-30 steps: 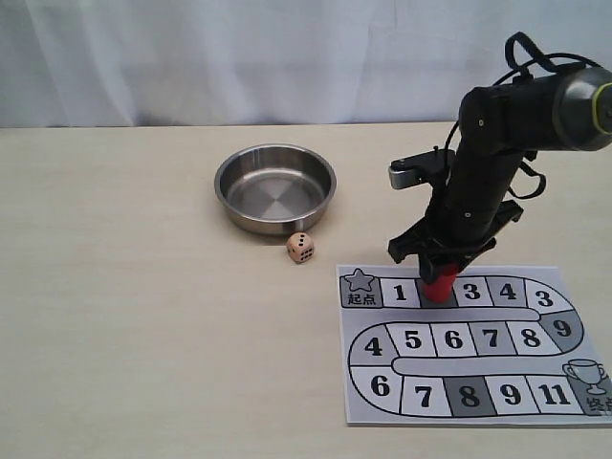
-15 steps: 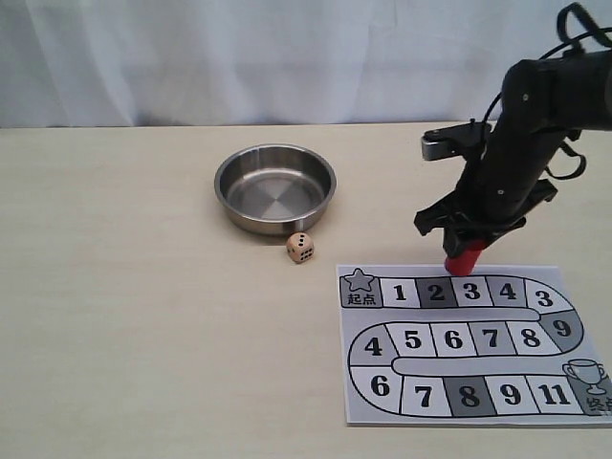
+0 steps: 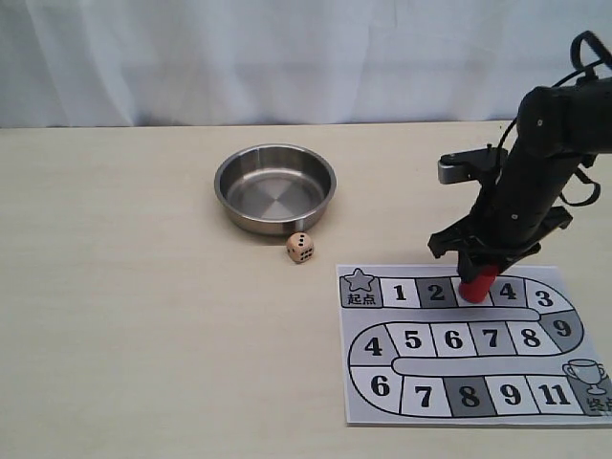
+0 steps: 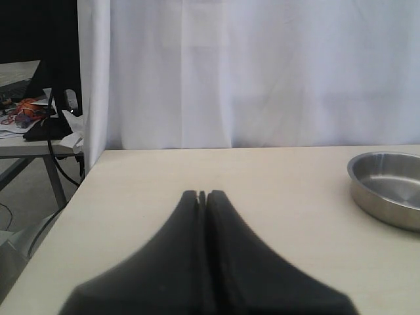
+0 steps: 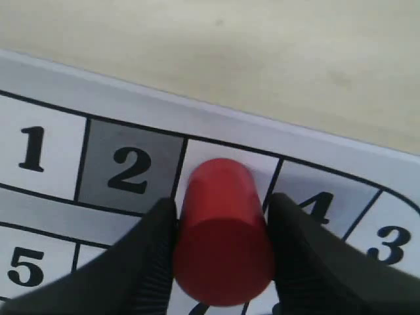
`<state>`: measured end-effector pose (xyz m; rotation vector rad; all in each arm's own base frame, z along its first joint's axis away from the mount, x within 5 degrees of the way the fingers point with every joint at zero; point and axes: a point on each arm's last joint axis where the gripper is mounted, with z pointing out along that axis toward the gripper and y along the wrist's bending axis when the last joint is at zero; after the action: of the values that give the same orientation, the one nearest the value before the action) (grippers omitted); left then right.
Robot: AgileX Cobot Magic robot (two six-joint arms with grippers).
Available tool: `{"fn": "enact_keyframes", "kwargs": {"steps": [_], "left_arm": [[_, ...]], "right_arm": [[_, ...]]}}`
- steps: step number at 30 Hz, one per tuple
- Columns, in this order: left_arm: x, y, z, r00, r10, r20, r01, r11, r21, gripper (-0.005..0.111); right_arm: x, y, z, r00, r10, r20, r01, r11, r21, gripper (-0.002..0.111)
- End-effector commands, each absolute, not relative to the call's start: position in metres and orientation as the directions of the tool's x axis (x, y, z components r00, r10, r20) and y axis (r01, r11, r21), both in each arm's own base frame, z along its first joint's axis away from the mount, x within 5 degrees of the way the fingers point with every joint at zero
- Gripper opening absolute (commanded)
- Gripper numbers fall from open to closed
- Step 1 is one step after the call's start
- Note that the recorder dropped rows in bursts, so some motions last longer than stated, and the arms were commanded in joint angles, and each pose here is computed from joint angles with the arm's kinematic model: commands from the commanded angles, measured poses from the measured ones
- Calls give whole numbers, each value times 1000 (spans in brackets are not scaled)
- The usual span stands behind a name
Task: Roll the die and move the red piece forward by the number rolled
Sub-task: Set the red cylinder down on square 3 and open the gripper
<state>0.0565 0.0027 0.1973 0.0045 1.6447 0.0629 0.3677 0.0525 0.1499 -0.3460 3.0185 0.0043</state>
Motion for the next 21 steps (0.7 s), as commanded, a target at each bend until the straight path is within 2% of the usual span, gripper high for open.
{"fn": "enact_keyframes", "kwargs": {"steps": [1, 4, 11, 13, 15, 21], "left_arm": [[56, 3, 200, -58, 38, -998, -35, 999, 41, 0], [56, 3, 200, -58, 38, -998, -35, 999, 41, 0], [56, 3, 200, -56, 39, -998, -35, 999, 41, 0], [56, 3, 200, -56, 39, -998, -35, 999, 41, 0], [56, 3, 200, -56, 39, -998, -35, 999, 41, 0], [56, 3, 200, -56, 39, -998, -35, 999, 41, 0]], "right_arm": [[367, 50, 133, -972, -225, -61, -225, 974, -6, 4], [367, 50, 132, -971, -230, -56, -230, 973, -12, 10], [369, 50, 136, -974, -208, -89, -207, 978, -13, 55], [370, 50, 138, -974, -201, -104, -201, 980, -13, 63], [371, 51, 140, -975, -186, -118, -187, 982, -6, 66], [374, 52, 156, -964, -169, -203, -173, 985, -2, 66]]}}
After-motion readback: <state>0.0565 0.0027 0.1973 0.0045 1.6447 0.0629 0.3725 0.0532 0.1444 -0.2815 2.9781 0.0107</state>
